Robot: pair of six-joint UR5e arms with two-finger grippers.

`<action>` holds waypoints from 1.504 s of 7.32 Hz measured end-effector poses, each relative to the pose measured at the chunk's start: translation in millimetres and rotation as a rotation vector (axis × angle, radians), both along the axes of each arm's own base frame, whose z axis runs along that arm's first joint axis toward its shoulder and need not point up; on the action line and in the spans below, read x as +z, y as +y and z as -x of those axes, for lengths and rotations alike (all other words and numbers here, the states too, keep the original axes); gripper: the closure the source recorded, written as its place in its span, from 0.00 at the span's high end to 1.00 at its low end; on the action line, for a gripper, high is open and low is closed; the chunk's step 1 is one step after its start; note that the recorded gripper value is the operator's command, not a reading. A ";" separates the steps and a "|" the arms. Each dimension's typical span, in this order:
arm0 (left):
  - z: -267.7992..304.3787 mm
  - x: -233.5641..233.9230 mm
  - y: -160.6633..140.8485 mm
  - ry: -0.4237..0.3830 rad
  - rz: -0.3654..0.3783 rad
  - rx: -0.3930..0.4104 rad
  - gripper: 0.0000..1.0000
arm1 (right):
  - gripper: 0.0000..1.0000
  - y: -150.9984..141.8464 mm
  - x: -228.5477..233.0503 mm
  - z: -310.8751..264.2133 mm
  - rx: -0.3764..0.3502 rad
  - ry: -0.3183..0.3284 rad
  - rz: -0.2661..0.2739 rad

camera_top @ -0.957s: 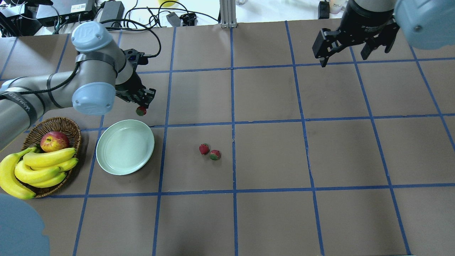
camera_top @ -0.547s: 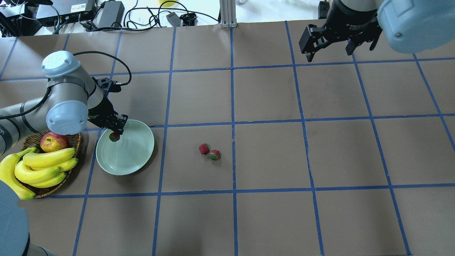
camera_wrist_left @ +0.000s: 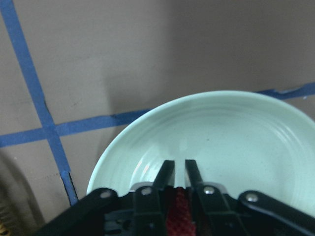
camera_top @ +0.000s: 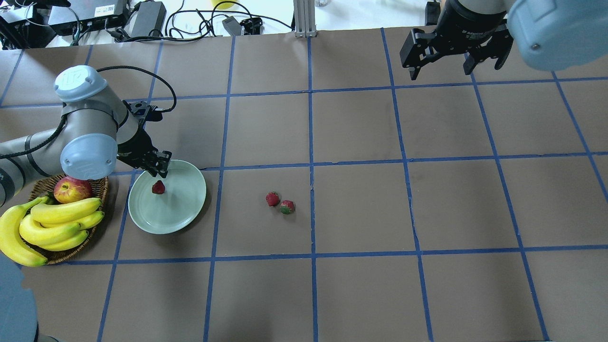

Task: Collect all strawberries into plate
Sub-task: 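Carry the strawberry over the plate and open the left gripper, then move the left gripper back to the remaining strawberries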

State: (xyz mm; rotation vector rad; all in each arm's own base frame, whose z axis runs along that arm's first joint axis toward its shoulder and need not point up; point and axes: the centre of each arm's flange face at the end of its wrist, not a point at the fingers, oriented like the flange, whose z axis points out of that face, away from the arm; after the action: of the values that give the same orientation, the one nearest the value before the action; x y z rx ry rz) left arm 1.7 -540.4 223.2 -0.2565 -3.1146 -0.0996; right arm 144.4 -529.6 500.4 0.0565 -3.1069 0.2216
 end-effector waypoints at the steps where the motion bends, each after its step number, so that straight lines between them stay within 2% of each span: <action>1: 4.9 6.0 0.9 -0.002 0.010 -0.008 1.00 | 1.00 1.0 1.3 -0.1 -0.003 0.000 0.002; 3: 40.0 15.5 3.3 -0.001 0.030 -0.019 1.00 | 1.00 2.1 2.7 -0.2 -0.005 0.000 0.004; 4: 72.7 17.6 5.9 0.023 0.039 0.017 1.00 | 1.00 2.5 3.0 0.2 -0.007 0.000 0.004; 6: 136.2 13.0 14.2 0.130 0.025 0.139 1.00 | 1.00 5.0 4.5 0.6 -0.008 0.001 0.001; 9: 203.7 -6.7 34.9 0.179 -0.011 0.153 0.94 | 1.00 7.5 3.9 -2.9 0.000 -0.031 -0.014; 10: 212.2 -13.3 41.6 0.190 -0.026 0.155 0.90 | 1.00 7.8 3.6 -3.6 0.004 -0.041 -0.018; 11: 215.8 -19.5 47.6 0.200 -0.043 0.157 0.71 | 1.00 8.0 3.4 -3.9 0.007 -0.043 -0.019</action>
State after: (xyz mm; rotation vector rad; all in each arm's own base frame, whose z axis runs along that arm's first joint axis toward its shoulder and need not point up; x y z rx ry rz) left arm -214.1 -492.8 203.7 -0.0189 -2.9159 -0.1296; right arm 148.2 -521.7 503.9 0.0635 -3.1527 0.1956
